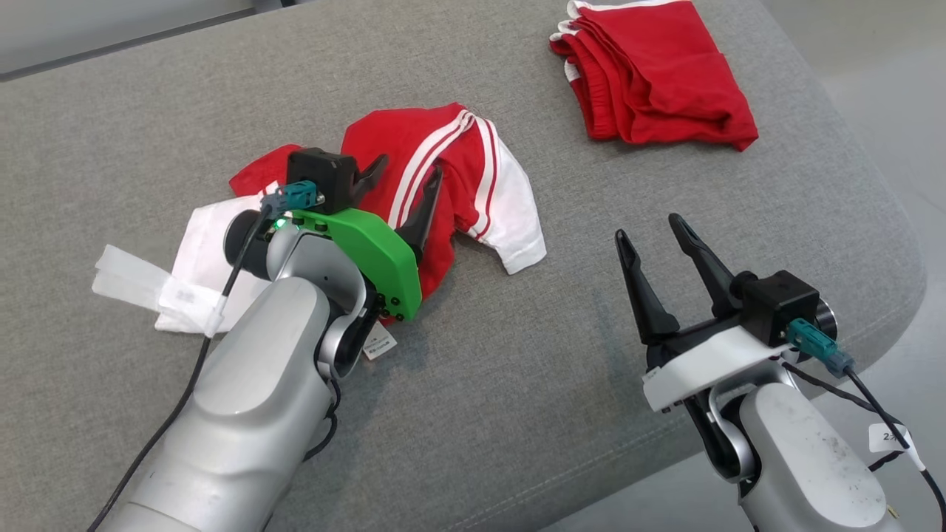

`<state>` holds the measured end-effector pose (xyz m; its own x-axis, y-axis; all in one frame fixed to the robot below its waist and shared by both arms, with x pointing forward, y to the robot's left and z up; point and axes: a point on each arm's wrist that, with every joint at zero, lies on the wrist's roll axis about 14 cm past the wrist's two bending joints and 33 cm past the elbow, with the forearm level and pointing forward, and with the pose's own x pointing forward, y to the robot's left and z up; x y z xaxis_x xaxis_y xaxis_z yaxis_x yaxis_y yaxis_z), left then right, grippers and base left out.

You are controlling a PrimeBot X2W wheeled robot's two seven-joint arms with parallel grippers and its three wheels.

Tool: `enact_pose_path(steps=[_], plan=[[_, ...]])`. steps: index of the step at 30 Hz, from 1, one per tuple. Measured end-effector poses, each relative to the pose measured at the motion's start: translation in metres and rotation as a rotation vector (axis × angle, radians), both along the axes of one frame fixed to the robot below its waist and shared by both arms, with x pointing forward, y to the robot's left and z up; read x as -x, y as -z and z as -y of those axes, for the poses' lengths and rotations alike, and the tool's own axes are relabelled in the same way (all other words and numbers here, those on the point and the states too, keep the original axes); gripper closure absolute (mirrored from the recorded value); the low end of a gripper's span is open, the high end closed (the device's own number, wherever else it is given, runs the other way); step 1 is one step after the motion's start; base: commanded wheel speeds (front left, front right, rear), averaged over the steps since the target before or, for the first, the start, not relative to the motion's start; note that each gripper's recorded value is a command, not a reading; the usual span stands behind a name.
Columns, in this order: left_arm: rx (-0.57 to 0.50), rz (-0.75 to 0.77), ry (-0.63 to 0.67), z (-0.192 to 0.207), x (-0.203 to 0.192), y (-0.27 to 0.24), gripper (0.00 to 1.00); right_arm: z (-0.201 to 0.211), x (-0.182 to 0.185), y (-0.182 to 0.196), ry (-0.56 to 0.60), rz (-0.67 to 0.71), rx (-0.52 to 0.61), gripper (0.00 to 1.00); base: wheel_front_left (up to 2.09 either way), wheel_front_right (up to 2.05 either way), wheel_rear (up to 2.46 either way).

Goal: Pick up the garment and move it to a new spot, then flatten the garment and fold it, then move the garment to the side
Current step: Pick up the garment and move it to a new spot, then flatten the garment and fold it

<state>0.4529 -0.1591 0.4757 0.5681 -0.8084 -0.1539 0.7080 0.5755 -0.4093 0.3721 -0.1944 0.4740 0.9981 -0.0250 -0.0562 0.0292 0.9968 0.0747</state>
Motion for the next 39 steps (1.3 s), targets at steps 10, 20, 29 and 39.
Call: enact_pose_path(steps=[10, 20, 29, 39], plan=[[0.121, 0.054, -0.008, -0.011, 0.005, -0.023, 0.0, -0.013, -0.008, 0.028, -0.076, -0.08, -0.008, 0.0, 0.0, 0.0, 0.0], [0.201, 0.074, -0.071, -0.042, 0.02, -0.031, 0.0, -0.04, -0.02, 0.062, -0.243, -0.189, 0.054, 0.0, 0.0, 0.0, 0.0], [0.15, 0.018, -0.243, -0.099, 0.027, -0.001, 0.0, -0.05, -0.035, 0.09, -0.268, -0.275, 0.031, 0.0, 0.0, 0.0, 0.0], [0.065, -0.087, -0.457, -0.17, 0.035, 0.043, 0.0, -0.071, -0.039, 0.114, -0.308, -0.363, -0.012, 0.0, 0.0, 0.0, 0.0]])
